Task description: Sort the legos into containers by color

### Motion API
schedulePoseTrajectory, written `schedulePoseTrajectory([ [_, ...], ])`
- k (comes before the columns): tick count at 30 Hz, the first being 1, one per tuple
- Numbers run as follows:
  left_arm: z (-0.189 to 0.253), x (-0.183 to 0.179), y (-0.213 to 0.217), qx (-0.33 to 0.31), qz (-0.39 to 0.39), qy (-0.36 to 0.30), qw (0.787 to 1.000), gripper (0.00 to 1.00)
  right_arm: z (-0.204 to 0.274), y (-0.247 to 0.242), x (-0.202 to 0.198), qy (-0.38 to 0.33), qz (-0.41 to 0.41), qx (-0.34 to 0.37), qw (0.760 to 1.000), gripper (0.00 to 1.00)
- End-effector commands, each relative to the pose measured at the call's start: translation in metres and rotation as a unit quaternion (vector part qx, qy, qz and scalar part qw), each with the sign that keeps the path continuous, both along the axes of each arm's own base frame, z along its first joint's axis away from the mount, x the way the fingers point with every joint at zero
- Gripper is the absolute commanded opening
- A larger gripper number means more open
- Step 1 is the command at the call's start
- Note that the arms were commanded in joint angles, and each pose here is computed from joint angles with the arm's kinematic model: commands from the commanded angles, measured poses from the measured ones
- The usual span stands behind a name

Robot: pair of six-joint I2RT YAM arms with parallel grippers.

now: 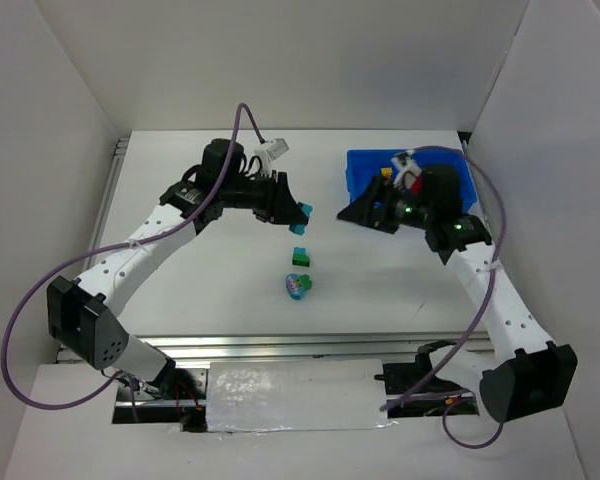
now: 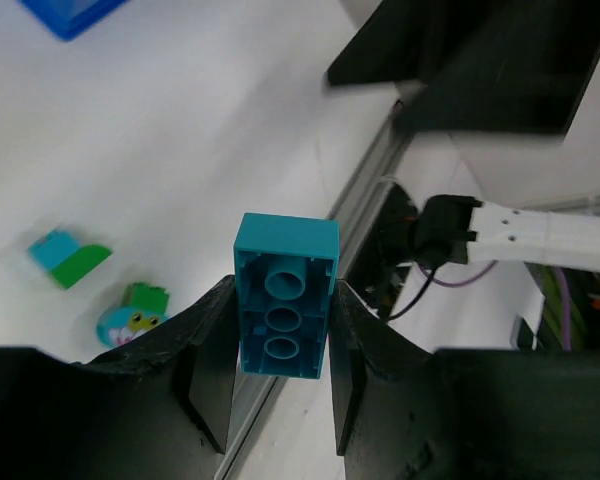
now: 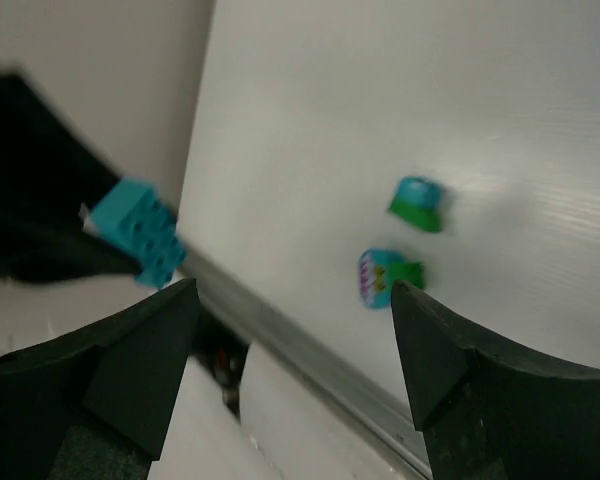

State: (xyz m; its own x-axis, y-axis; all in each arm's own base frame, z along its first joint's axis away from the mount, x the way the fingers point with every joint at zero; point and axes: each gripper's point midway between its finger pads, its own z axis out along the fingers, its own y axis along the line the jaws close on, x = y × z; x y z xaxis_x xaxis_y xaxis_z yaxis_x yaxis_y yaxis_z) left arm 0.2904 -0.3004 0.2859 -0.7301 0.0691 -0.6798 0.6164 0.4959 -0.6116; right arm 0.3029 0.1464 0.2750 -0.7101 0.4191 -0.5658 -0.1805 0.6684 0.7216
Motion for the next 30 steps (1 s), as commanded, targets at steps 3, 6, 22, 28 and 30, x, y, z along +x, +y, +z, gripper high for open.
schedulePoseTrajectory([
  [3,0.049,-0.029,-0.017,-0.114,-0.085,-0.037,0.989,0.0,0.035,0.107,-0.097,-0.125,0.322,0.049,0.937,0.85],
  [6,0.054,-0.035,-0.013,-0.122,-0.074,-0.041,0.989,0.0,0.045,0.121,-0.124,-0.142,0.371,0.114,0.911,0.84],
  [22,0.103,-0.068,0.003,-0.242,-0.023,-0.02,0.97,0.0,0.085,0.133,-0.13,-0.254,0.29,0.198,0.901,0.81],
  [28,0.104,-0.082,0.006,-0.267,-0.022,0.007,0.963,0.0,0.102,0.144,-0.125,-0.276,0.282,0.218,0.893,0.8],
  [30,0.103,-0.084,0.005,-0.269,-0.017,0.011,0.963,0.0,0.102,0.146,-0.122,-0.274,0.278,0.224,0.893,0.77],
])
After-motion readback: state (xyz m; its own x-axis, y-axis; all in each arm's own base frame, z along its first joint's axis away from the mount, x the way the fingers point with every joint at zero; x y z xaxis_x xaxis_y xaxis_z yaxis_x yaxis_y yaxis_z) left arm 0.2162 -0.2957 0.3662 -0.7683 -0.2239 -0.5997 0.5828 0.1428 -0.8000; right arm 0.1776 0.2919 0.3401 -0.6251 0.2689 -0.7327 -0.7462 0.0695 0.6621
